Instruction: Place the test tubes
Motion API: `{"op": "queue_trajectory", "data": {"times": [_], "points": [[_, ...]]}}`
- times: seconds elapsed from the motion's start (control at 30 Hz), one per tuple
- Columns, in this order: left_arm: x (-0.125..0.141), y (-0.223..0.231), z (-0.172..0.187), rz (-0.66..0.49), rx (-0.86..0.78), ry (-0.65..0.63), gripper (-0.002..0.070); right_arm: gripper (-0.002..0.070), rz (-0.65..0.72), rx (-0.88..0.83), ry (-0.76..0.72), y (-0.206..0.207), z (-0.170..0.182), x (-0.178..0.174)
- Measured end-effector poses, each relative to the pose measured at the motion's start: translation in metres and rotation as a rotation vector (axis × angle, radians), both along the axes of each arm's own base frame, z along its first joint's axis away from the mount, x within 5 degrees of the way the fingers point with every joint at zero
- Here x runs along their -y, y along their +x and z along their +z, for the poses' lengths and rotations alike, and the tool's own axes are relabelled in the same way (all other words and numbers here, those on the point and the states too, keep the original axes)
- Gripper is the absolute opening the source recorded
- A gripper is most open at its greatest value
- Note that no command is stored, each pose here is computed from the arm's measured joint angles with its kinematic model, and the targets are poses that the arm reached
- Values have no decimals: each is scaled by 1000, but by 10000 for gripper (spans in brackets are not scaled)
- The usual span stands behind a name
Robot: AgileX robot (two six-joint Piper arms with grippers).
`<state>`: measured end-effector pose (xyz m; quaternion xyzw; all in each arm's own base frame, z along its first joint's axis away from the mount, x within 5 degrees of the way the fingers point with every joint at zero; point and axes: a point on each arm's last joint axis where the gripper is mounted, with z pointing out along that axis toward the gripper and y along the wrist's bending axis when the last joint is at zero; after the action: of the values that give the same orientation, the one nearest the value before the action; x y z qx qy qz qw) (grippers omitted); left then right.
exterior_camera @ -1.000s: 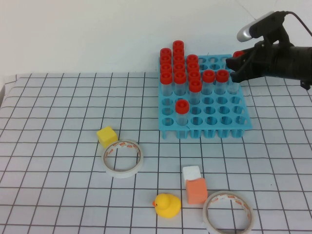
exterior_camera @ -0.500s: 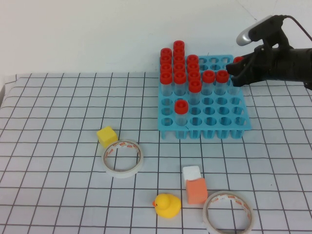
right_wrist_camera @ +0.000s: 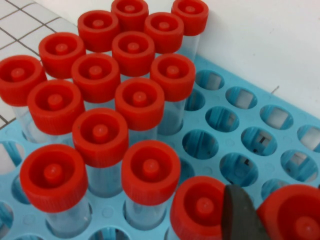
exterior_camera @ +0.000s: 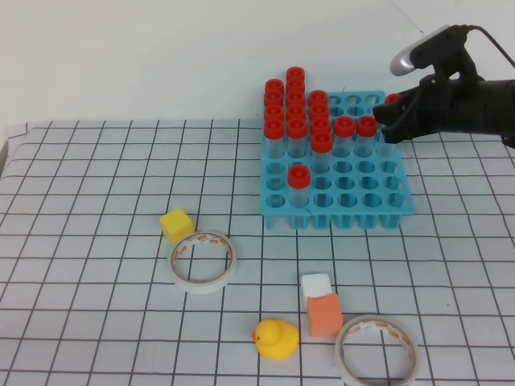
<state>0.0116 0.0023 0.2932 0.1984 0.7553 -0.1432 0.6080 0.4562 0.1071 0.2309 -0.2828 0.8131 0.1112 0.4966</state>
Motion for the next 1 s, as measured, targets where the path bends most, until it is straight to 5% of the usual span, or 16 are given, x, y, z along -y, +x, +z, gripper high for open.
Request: {"op": "queue_trajectory", "data": {"times": [0.3, 0.7, 0.8, 0.9, 1.0], "points": [[0, 0, 0, -2, 1, 2, -1, 403, 8, -5, 6, -1, 0, -1], [0, 0, 0, -2, 1, 2, -1, 405, -27, 37, 91, -14, 46, 1], [0, 0, 0, -2, 1, 2, -1, 327, -19, 52, 126, -28, 74, 2], [0, 0, 0, -2, 1, 2, -1, 124, 54, 31, 136, -56, 109, 0], [0, 0, 0, -2, 1, 2, -1, 35, 116, -17, 129, -82, 131, 0]]}}
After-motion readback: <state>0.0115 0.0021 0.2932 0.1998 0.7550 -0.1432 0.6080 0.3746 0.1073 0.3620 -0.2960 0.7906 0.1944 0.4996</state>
